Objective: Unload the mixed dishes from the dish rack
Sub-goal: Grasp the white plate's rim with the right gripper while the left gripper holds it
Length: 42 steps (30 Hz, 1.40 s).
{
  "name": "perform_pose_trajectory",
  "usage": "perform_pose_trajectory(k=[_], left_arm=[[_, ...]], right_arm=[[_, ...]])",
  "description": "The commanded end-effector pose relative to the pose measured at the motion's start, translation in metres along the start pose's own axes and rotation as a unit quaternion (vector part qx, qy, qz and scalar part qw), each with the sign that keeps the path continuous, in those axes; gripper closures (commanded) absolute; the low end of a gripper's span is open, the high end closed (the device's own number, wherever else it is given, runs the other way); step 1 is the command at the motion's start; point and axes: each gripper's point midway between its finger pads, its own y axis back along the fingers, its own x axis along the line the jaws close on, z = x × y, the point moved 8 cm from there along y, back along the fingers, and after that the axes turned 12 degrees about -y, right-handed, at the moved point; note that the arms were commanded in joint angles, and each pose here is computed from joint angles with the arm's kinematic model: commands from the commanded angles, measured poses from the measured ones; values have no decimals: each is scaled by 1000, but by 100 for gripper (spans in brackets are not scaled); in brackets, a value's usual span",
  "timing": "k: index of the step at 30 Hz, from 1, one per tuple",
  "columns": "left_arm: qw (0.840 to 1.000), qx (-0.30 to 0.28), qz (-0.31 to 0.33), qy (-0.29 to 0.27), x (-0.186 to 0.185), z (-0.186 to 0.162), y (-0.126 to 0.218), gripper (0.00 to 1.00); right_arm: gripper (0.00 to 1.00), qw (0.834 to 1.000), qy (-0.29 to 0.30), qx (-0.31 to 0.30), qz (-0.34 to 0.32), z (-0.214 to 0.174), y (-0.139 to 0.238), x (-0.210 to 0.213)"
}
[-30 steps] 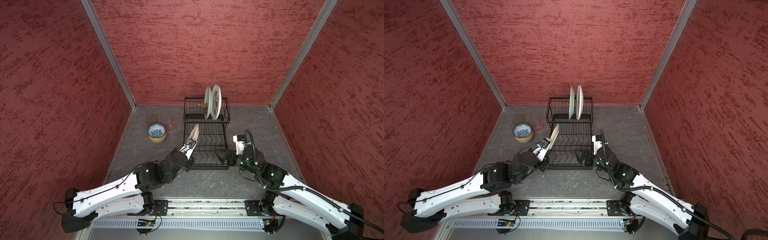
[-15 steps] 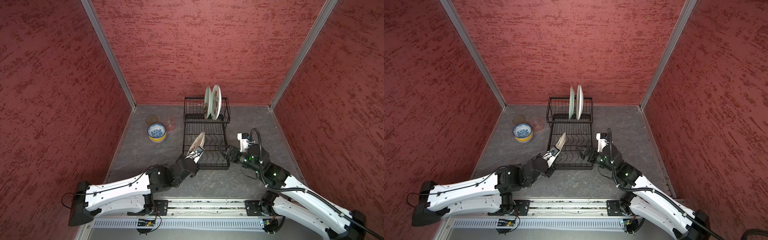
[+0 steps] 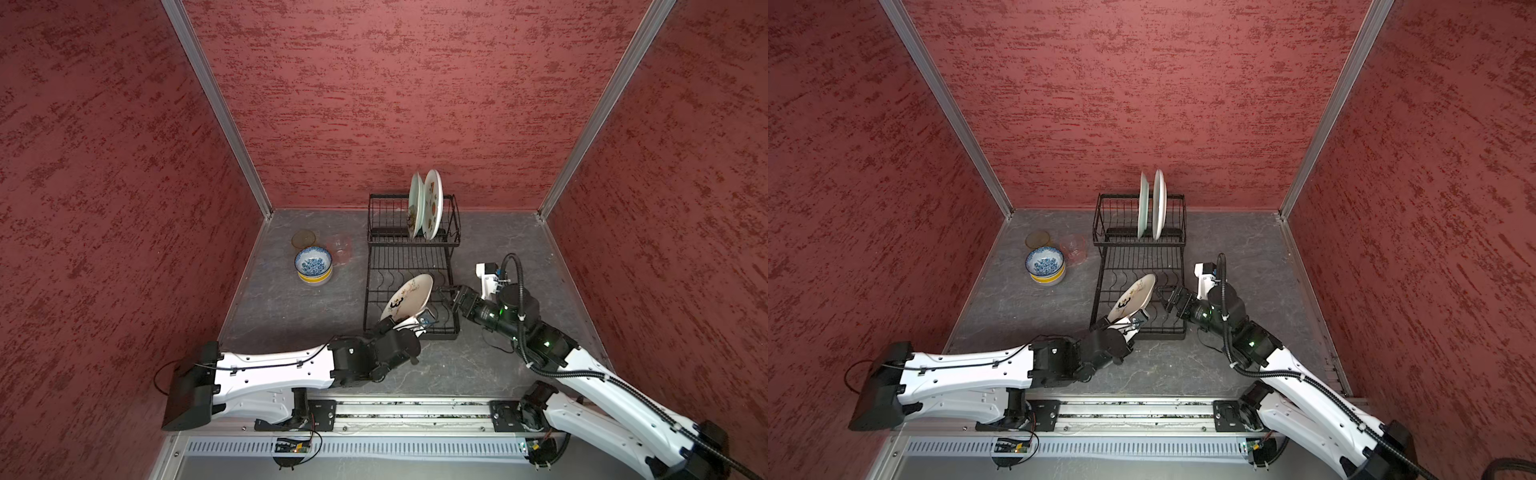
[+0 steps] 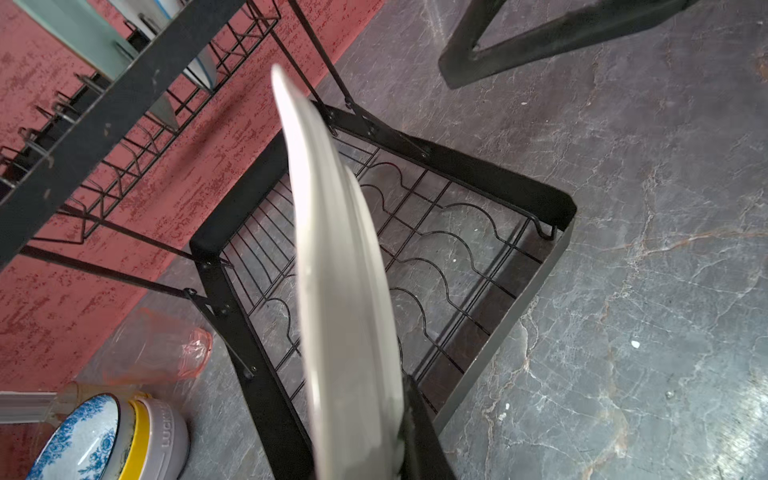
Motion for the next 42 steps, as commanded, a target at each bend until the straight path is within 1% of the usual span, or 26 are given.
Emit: perform_pose_trajectory(k=[1, 4, 12, 16, 21, 26, 29, 33, 40, 42], left_arm=[[995, -69, 62, 28, 20, 38, 8, 100], [994, -77, 74, 10, 14, 45, 4, 100], [992, -89, 75, -38, -2, 56, -7, 100], [991, -98, 78, -48, -4, 61, -11, 100], [988, -107, 88, -62, -5, 68, -14, 100], [987, -100, 92, -82, -11, 68, -21, 100], [987, -100, 96, -81, -12, 67, -23, 100], [987, -103, 96, -78, -12, 65, -23, 100], [985, -103, 107, -91, -14, 63, -26, 100], [984, -102, 110, -97, -16, 62, -28, 100]], right_arm=[[1, 1000, -12, 9, 13, 1, -3, 3], [1, 1000, -16, 11, 7, 2, -4, 0], [1, 1000, -29, 9, -4, 3, -5, -5], [2, 999, -34, 12, -6, 3, -6, -7], [9, 999, -37, 13, -7, 4, -7, -9], [20, 999, -39, 16, 0, 6, -7, -7], [32, 999, -38, 17, 3, 6, -6, -6], [38, 999, -42, 16, 3, 7, -5, -8], [64, 998, -59, 19, 19, 8, -6, -10], [66, 998, -61, 19, 20, 9, -6, -10]])
